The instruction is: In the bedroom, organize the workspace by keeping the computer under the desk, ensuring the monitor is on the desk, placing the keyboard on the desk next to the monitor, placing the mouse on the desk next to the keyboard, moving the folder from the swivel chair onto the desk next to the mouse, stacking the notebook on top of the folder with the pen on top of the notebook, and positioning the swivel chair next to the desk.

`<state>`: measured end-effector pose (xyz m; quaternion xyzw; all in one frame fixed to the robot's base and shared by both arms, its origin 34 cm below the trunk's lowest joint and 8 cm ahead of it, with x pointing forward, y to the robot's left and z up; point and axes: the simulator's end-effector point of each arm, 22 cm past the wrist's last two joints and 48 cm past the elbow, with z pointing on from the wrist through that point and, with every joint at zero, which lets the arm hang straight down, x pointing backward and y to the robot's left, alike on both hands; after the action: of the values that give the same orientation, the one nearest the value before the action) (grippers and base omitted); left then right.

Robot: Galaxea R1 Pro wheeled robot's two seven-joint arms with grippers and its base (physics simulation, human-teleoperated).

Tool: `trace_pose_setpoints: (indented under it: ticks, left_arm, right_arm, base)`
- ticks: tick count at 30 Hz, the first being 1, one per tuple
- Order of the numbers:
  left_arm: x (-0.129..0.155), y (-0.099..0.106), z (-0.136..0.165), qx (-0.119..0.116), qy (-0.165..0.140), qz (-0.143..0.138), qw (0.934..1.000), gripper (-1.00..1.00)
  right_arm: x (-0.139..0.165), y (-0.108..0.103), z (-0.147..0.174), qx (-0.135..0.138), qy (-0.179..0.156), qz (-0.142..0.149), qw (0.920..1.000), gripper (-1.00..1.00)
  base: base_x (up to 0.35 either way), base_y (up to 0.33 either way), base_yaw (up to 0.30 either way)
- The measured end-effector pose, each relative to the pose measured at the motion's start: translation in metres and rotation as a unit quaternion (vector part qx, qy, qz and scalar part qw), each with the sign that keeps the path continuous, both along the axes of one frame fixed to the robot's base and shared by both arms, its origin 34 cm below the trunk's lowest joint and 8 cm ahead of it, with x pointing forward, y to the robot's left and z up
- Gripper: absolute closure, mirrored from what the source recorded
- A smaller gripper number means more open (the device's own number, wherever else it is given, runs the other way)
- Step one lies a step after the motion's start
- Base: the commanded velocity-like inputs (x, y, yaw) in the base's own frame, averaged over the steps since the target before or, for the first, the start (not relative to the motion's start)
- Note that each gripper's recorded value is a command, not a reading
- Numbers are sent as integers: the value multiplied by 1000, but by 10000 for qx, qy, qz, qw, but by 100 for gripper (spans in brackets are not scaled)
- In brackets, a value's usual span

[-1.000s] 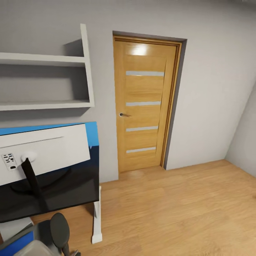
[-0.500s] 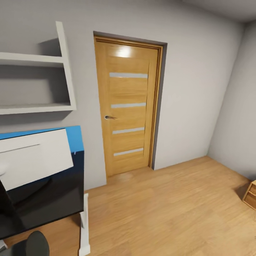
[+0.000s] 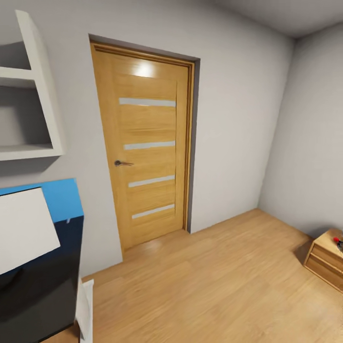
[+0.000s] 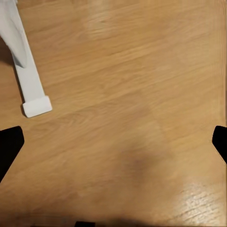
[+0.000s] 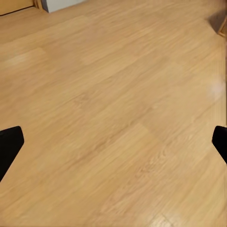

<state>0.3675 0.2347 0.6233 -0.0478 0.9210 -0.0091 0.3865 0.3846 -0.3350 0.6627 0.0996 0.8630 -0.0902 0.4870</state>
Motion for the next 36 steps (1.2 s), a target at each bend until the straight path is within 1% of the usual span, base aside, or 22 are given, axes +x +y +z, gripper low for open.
trace_pose_setpoints:
  ticks: [9, 22, 28, 33, 36]
  left_arm:
    - [3, 0, 2, 0, -43, 3, 10000, -100]
    - [3, 1, 3, 3, -54, 3, 10000, -100]
    - [3, 1, 2, 4, -51, 6, 10000, -100]
    - [2, 1, 2, 4, -40, 8, 10000, -100]
    - [2, 2, 2, 8, -32, 15, 10000, -100]
  right_arm:
    - [2, 0, 2, 0, -42, 0, 10000, -100]
    - [3, 3, 2, 2, -38, 44, 10000, -100]
    - [3, 4, 2, 2, -35, 63, 10000, -100]
    - [3, 5, 2, 8, -35, 78, 10000, -100]
    - [4, 8, 3, -3, -60, 136, 9999, -100]
  base:
    - [320, -34, -161]
    - [320, -69, -20]
    - [320, -73, 123]
    - [319, -90, 237]
    - [298, -164, 274]
